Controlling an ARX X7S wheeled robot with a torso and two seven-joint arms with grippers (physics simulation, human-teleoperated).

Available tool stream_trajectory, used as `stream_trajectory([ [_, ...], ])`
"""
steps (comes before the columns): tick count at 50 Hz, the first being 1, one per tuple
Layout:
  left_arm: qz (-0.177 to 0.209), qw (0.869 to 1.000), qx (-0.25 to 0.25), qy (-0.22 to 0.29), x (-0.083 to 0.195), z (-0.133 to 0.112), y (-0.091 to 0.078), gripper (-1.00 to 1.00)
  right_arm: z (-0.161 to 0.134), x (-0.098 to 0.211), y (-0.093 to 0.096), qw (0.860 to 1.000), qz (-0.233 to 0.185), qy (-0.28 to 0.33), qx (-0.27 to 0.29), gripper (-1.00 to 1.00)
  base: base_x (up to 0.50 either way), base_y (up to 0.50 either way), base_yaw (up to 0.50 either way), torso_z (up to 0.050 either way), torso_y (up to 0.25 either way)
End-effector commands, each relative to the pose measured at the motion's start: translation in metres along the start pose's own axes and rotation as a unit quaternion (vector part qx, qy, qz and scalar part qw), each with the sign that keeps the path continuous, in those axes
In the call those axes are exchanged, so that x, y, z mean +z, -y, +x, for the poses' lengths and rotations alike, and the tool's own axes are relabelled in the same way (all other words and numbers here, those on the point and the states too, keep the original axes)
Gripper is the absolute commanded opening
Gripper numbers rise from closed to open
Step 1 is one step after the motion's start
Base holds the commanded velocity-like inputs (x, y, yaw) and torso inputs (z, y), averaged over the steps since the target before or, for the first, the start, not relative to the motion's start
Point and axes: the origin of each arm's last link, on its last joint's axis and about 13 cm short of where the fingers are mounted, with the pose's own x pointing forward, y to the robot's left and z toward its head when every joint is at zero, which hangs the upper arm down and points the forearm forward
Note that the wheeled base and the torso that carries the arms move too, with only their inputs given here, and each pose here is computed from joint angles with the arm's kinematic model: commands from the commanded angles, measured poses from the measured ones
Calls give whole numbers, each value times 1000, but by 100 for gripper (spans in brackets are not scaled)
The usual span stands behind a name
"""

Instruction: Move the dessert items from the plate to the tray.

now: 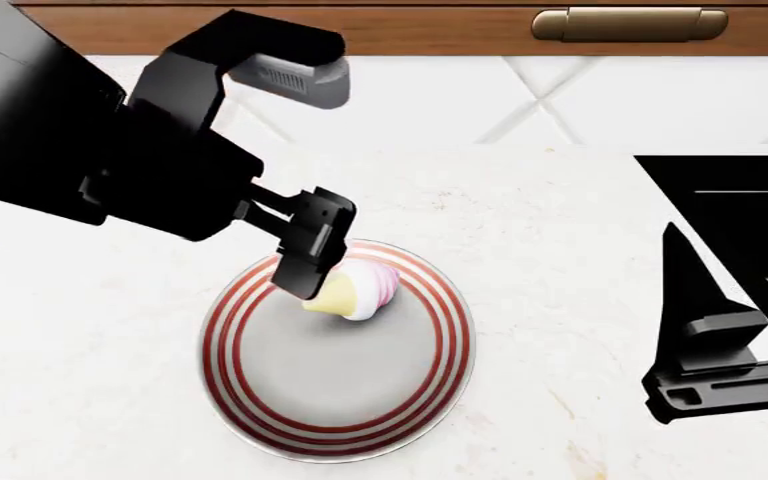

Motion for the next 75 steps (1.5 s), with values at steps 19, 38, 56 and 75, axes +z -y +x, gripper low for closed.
stream_trajectory([
  [19,26,999,-5,-30,2,31,-4,100,-1,-2,2,1000,2,-2,-4,100,0,0,0,0,0],
  [38,25,998,-31,-38,7,52,-9,100,-1,-2,3,1000,3,-1,-5,100,0,0,0,0,0],
  [56,61,996,-36,-53,10,65,-19,100,-1,-3,2,1000,1,-1,-4,100,0,0,0,0,0],
  [75,53,995,-56,-59,11,87,-28,100,-1,-5,2,1000,2,-4,-5,100,0,0,0,0,0],
])
